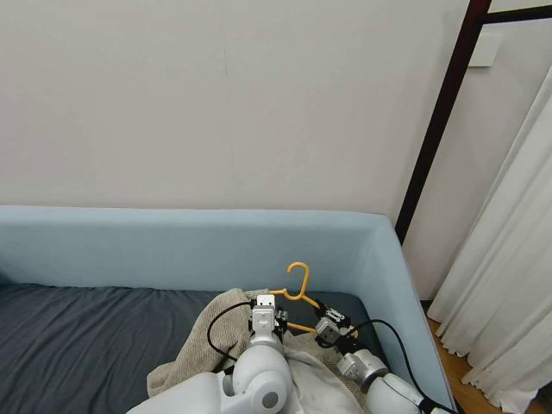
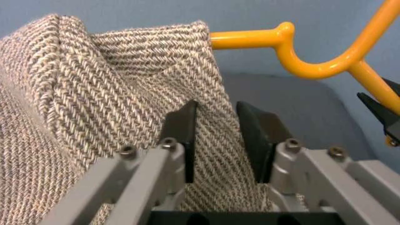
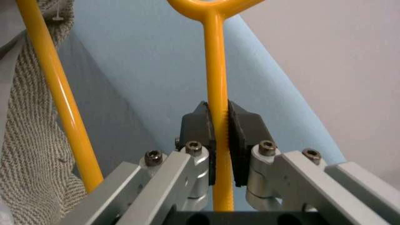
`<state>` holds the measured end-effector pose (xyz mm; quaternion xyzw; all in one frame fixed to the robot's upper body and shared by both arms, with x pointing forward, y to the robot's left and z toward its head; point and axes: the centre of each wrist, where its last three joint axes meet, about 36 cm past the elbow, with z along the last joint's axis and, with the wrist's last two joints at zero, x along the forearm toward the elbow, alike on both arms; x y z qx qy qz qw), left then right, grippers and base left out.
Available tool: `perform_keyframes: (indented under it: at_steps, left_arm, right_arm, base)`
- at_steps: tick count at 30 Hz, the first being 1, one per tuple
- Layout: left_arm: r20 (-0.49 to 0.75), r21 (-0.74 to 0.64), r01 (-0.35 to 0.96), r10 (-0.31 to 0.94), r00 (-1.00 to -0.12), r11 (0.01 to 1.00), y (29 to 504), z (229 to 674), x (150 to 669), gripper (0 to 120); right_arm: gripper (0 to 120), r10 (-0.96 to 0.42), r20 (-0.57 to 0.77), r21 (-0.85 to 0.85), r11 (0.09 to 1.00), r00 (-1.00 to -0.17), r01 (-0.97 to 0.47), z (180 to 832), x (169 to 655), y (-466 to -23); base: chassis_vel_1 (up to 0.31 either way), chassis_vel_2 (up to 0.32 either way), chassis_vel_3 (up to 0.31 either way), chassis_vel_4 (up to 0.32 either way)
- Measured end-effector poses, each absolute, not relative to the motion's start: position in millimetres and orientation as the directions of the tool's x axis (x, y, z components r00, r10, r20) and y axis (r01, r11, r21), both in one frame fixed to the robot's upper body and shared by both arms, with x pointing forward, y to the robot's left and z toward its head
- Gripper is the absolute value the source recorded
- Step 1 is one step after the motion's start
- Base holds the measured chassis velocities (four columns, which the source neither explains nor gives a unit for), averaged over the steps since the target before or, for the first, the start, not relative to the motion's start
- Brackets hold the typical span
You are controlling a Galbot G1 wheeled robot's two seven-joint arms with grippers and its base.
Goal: Pick up the clothes from the sofa and hang them on the clothes hanger.
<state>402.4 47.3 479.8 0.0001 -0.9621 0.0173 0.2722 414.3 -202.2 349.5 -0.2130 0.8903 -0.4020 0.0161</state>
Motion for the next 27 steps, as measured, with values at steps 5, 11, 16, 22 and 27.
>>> perform_keyframes:
  at_steps: [5, 11, 16, 22, 27]
  left_arm:
    - [0.524, -0.028, -0.024, -0.005, -0.852, 0.999, 46.7, 478.9, 407.2, 8]
    - [0.501, -0.031, -0.035, -0.015, -0.865, 0.999, 48.6, 478.8, 408.2, 0]
    - [0.425, -0.010, -0.006, -0.001, -0.905, 1.000, 54.5, 482.8, 408.2, 0]
    - [0.367, 0.000, 0.068, 0.063, -0.928, 0.998, 55.1, 496.1, 409.3, 0]
    - [0.348, 0.009, 0.175, 0.161, -0.924, 0.985, 42.4, 502.4, 401.6, 0]
  right_arm:
    - [5, -0.397, 0.139, -0.724, 0.584, -0.907, -0.366, 350.2, 413.8, -203.6]
    - [5, -0.395, 0.138, -0.725, 0.584, -0.908, -0.364, 350.6, 414.2, -204.8]
    - [5, -0.398, 0.144, -0.728, 0.578, -0.906, -0.370, 347.7, 411.2, -204.5]
    - [5, -0.405, 0.146, -0.734, 0.568, -0.903, -0.373, 345.5, 409.2, -204.0]
    - [5, -0.407, 0.137, -0.734, 0.571, -0.903, -0.368, 348.9, 410.5, -202.2]
  base:
    - [0.000, 0.000, 0.000, 0.000]
    - [0.000, 0.000, 0.000, 0.000]
    - [0.000, 0.000, 0.000, 0.000]
    - [0.000, 0.000, 0.000, 0.000]
    - [0.000, 0.000, 0.000, 0.000]
